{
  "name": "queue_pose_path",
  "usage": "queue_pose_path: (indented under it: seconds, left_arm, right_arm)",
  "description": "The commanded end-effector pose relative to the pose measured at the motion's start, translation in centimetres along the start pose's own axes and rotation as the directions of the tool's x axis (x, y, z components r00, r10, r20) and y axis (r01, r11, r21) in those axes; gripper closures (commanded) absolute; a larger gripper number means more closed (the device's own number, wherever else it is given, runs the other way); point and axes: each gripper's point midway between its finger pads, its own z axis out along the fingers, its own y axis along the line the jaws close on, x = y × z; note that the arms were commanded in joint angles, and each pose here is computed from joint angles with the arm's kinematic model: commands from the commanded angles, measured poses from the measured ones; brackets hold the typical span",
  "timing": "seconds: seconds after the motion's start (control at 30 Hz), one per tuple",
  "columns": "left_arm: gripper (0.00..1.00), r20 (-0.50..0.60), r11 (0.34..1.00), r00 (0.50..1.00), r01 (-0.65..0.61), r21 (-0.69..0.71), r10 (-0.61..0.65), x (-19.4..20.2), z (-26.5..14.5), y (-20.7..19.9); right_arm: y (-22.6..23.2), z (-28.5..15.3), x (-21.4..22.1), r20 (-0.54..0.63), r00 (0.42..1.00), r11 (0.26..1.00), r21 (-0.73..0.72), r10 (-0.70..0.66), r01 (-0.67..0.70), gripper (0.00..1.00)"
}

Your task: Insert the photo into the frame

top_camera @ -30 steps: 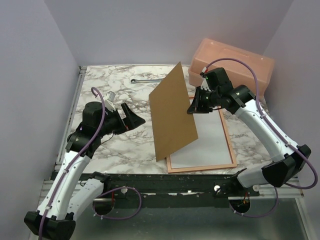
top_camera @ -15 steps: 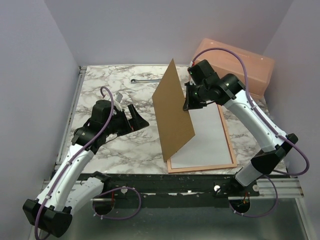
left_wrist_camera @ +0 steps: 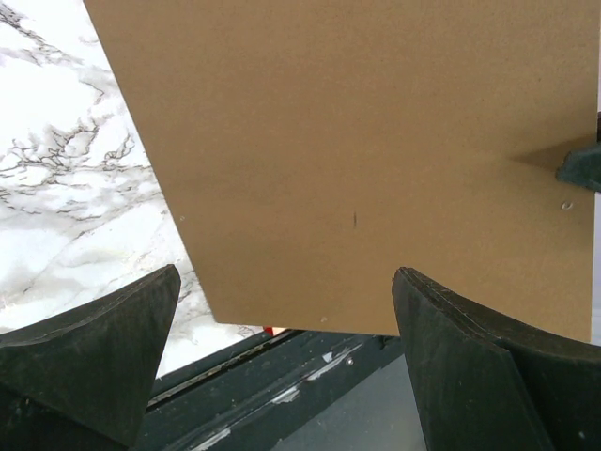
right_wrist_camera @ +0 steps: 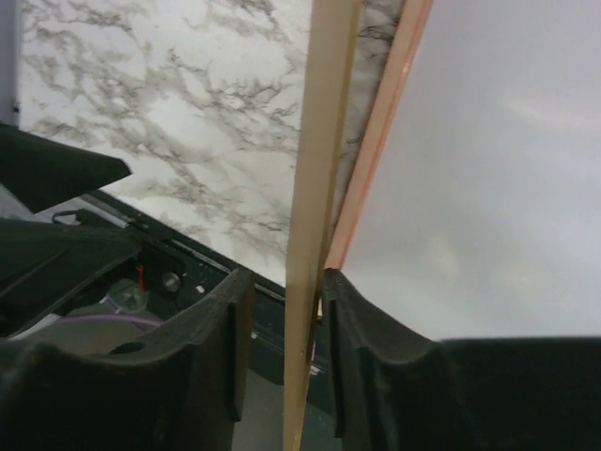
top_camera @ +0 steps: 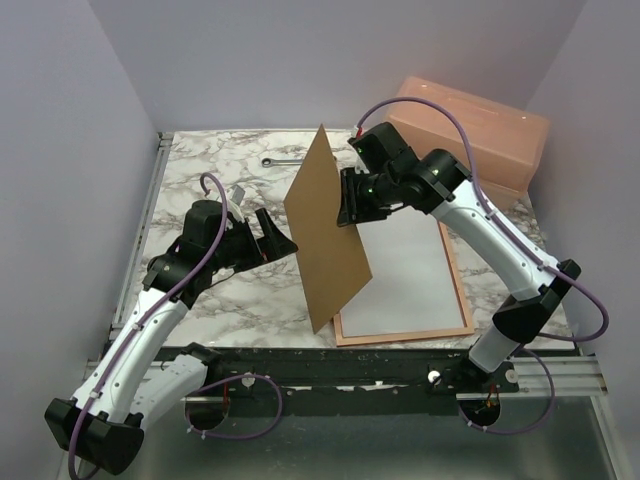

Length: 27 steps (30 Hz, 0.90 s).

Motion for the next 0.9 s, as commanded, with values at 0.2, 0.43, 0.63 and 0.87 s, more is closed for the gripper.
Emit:
queue_pose_path:
  seconds: [0.2, 0.43, 0.63, 0.87]
  left_arm:
    - [0.01, 0.023, 0.996, 1.000, 0.006, 0.094, -0.008, -0.4, -0.5, -2.0]
    - [0.01, 0.045, 0.979, 0.999, -0.017, 0.201, 0.008, -0.6, -1.6, -4.1]
    - [0.01, 0.089, 0.974, 0.996, -0.046, 0.220, 0.027, -1.1, -3.3, -4.7]
    - [0.01, 0.112, 0.978, 0.985, -0.145, 0.147, 0.129, -1.4, -6.1, -4.4]
  right_arm:
    - [7.5, -1.7, -1.3, 0.057, 0.998, 0.928, -0.371, 0.003, 0.019, 0.36]
    - [10.2, -0.2, -1.1, 0.040, 0.998, 0.852, -0.524, 0.042, -0.015, 0.30]
    - [12.1, 0.1, -2.1, 0.066, 0.995, 0.784, -0.620, 0.081, -0.023, 0.30]
    - [13.4, 1.3, -3.6, 0.077, 0.991, 0.756, -0.653, 0.109, -0.032, 0.29]
